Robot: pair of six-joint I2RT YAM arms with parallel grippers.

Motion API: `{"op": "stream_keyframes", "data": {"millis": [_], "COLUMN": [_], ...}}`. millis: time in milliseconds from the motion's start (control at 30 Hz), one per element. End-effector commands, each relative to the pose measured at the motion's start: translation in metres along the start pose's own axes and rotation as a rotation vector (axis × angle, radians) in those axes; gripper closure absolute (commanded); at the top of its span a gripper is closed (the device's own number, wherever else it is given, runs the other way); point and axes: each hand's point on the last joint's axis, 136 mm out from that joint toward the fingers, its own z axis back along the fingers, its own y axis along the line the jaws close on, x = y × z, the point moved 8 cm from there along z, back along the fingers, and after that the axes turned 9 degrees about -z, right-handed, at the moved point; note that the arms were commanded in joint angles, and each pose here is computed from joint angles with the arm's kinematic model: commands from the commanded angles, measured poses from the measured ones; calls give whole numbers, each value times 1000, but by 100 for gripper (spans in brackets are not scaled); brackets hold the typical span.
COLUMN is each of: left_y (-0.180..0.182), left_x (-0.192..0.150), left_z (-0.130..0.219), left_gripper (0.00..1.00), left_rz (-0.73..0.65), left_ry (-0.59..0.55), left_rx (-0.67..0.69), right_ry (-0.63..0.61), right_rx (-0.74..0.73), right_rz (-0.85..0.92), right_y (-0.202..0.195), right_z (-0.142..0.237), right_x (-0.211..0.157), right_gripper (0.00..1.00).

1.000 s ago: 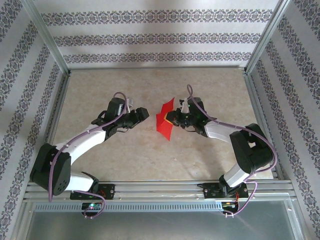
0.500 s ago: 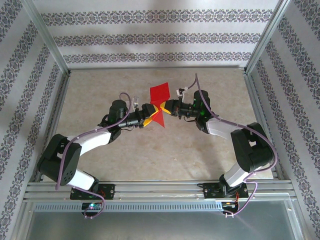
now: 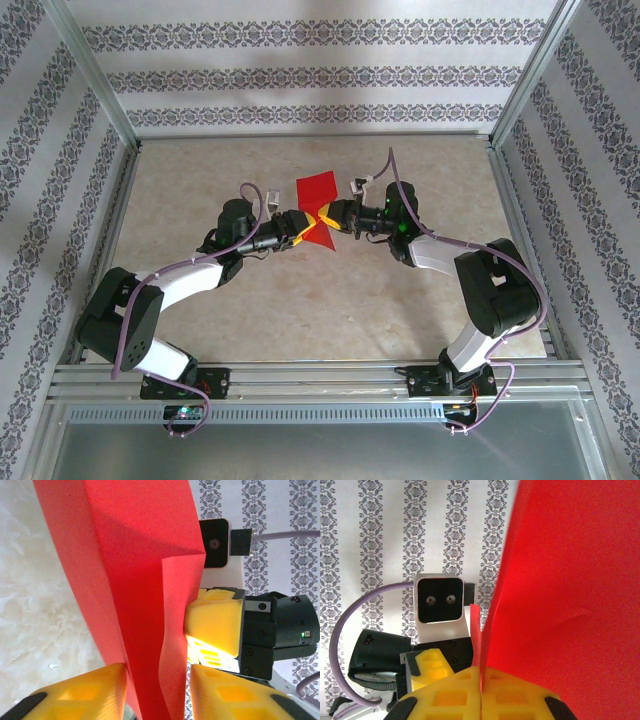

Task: Fold a paper plane with a square sheet of paper (pick it up from the middle)
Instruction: Turn over the paper at the center of the table.

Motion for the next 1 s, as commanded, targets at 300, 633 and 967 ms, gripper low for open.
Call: {"op": "stream_keyframes", "data": {"millis": [300,633,967], "left_y": [3,16,-6], "left_x": [5,5,38], "left_z": [-6,30,76], "left_gripper": [93,96,96], "left_rz": [-49,-246,-612], "left_ry": [14,159,381], "left_rx": [49,571,1317], "right_ry": [-111,-334,-506], "right_rx": [-84,-372,-684], "right_rz": [-27,69,246], "right_y": [-29,-32,-8], "right_z": [30,88,123], "right_x": [12,17,10], "right_gripper": [68,40,27]}}
